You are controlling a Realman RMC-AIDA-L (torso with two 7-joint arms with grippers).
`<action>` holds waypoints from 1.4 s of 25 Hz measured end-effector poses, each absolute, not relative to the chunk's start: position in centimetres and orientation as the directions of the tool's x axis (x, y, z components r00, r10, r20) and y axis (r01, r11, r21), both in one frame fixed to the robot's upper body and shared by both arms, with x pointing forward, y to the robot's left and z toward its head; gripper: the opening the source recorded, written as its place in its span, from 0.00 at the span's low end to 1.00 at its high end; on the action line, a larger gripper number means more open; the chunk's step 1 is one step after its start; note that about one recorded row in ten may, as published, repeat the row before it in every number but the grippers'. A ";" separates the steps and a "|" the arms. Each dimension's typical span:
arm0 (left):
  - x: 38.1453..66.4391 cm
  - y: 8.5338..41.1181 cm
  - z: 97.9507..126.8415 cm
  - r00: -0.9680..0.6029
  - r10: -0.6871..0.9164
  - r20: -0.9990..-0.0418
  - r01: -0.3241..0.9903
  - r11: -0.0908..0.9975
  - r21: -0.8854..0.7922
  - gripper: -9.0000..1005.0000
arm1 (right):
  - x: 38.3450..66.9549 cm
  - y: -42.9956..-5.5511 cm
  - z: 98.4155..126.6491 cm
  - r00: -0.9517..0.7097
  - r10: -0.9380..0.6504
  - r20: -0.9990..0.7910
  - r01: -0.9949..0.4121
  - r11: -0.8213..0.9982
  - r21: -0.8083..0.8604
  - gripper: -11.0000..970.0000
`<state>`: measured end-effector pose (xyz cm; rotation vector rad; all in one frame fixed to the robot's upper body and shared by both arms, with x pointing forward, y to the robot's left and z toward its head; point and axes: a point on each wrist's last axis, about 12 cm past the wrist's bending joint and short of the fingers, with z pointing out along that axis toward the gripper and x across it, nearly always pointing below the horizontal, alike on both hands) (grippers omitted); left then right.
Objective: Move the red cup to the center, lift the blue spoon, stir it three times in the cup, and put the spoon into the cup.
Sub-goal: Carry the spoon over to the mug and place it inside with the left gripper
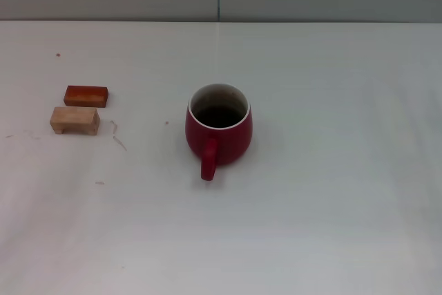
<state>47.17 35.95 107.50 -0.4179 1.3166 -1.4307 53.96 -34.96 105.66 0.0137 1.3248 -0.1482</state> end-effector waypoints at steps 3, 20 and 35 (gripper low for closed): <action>47.4 36.0 108.4 -0.350 -0.837 -0.421 0.511 0.206 -0.834 0.17 | 53.9 -34.9 105.5 0.234 -0.093 -0.968 0.117 0.991 -0.067 0.67; 48.3 36.3 113.7 -0.311 -0.612 -0.727 0.759 0.300 -0.578 0.17 | 53.2 -35.2 105.1 0.225 -0.088 -0.970 0.133 0.989 -0.059 0.67; 51.4 33.2 117.0 -0.338 -0.267 -0.903 0.862 0.297 -0.410 0.17 | 52.6 -35.2 104.8 0.223 -0.070 -0.972 0.145 0.989 -0.038 0.67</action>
